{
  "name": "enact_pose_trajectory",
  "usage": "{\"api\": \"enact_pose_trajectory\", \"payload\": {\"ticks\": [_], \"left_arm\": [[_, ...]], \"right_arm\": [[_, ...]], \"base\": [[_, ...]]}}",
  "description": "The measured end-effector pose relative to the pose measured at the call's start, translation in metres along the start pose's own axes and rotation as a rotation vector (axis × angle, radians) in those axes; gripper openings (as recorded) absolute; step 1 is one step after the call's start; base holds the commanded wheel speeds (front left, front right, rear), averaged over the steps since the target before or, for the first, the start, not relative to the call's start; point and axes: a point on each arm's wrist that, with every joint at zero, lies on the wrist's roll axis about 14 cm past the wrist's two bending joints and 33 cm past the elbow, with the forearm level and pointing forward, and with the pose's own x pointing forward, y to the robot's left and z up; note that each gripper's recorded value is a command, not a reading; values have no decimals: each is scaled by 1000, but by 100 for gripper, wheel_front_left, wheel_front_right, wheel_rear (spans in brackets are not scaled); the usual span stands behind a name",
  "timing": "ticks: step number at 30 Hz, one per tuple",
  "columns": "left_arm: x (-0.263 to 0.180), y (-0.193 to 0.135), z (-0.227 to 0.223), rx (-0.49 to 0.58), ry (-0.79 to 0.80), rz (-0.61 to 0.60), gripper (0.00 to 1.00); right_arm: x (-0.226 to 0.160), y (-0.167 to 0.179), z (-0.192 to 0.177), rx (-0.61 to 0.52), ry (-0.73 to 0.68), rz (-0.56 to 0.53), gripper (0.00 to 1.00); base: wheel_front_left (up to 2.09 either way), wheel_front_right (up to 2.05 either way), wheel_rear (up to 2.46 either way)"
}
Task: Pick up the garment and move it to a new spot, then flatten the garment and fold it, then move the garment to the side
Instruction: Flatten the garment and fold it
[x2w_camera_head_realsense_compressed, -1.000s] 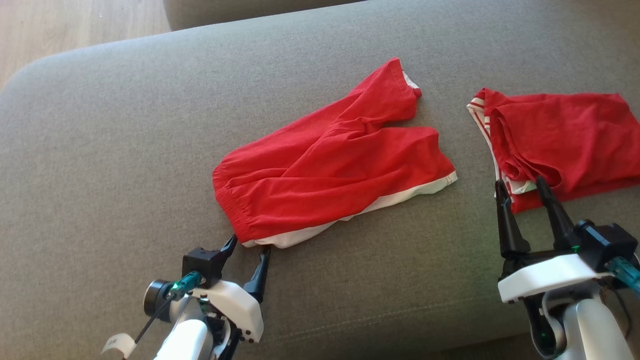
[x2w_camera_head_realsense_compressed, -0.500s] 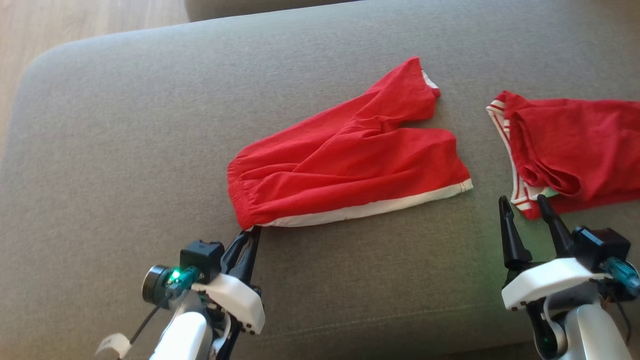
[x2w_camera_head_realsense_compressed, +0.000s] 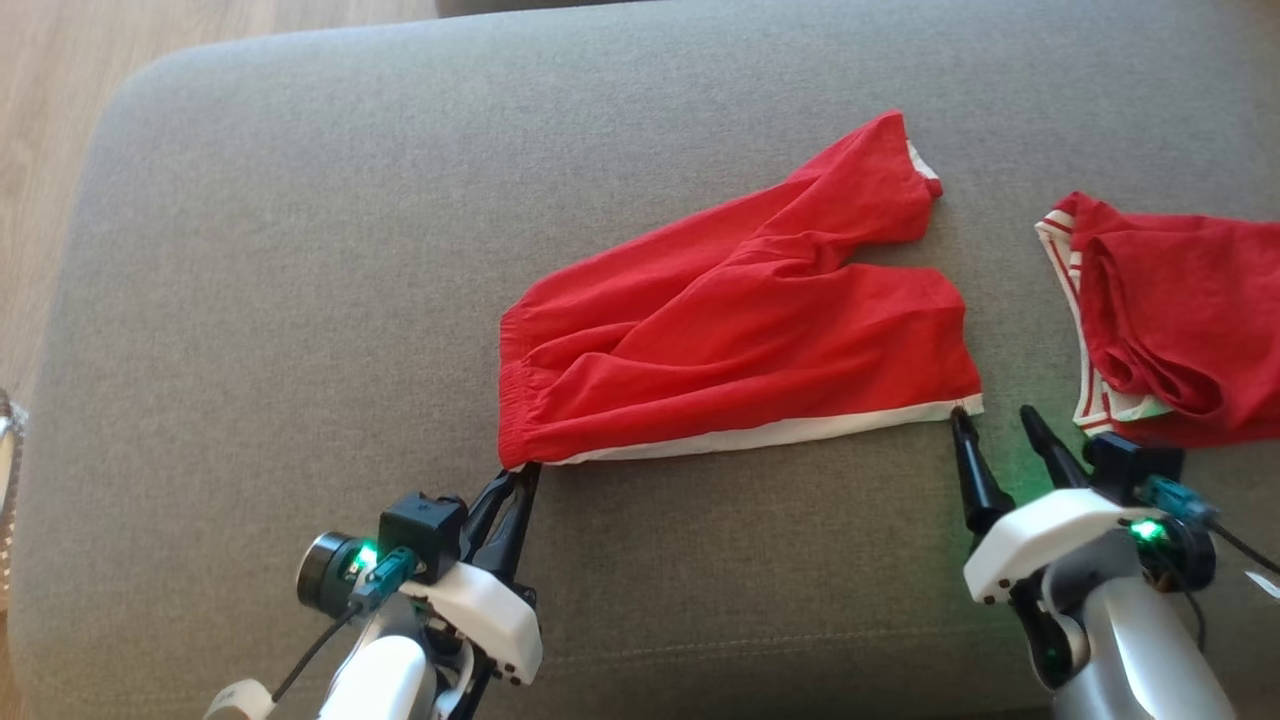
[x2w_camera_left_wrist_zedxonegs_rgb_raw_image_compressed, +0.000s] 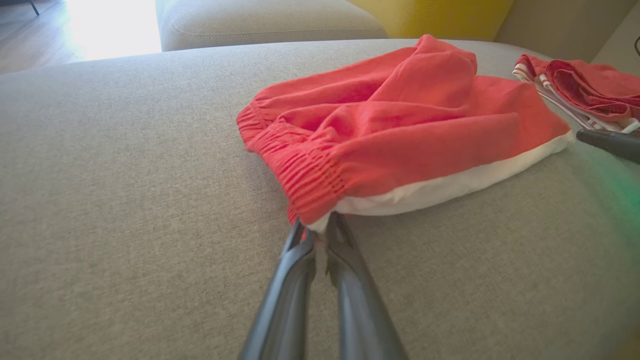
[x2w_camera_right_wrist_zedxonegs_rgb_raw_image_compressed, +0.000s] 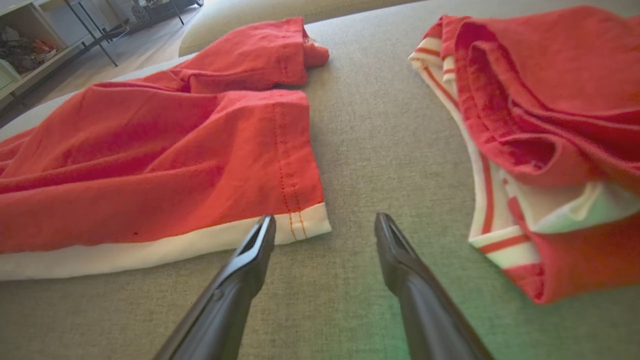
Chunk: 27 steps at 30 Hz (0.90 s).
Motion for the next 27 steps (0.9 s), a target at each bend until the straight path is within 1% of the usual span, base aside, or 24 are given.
{"api": "enact_pose_trajectory", "payload": {"ticks": [4,8,22,23,24,25,27], "left_arm": [[1,0,1,-2,-2,-1,0],[2,1,2,-3,-7,1,0],[3,0,-1,1,3,-9,0],[3,0,-1,1,3,-9,0],[3,0,-2,1,4,-8,0],[3,0,-1,1,4,-8,0],[2,1,-2,1,4,-6,0]], "right_arm": [[8,6,-9,-14,36,17,100],[12,7,-14,-16,43,18,100],[23,8,-14,-9,36,17,100],[24,9,-15,-11,38,21,81],[24,11,-15,-10,40,26,17],[25,12,-15,-10,42,31,0],[25,14,-16,-14,46,38,0]], "base": [[0,0,0],[0,0,0],[0,0,0],[0,0,0],[0,0,0],[0,0,0],[0,0,0]]}}
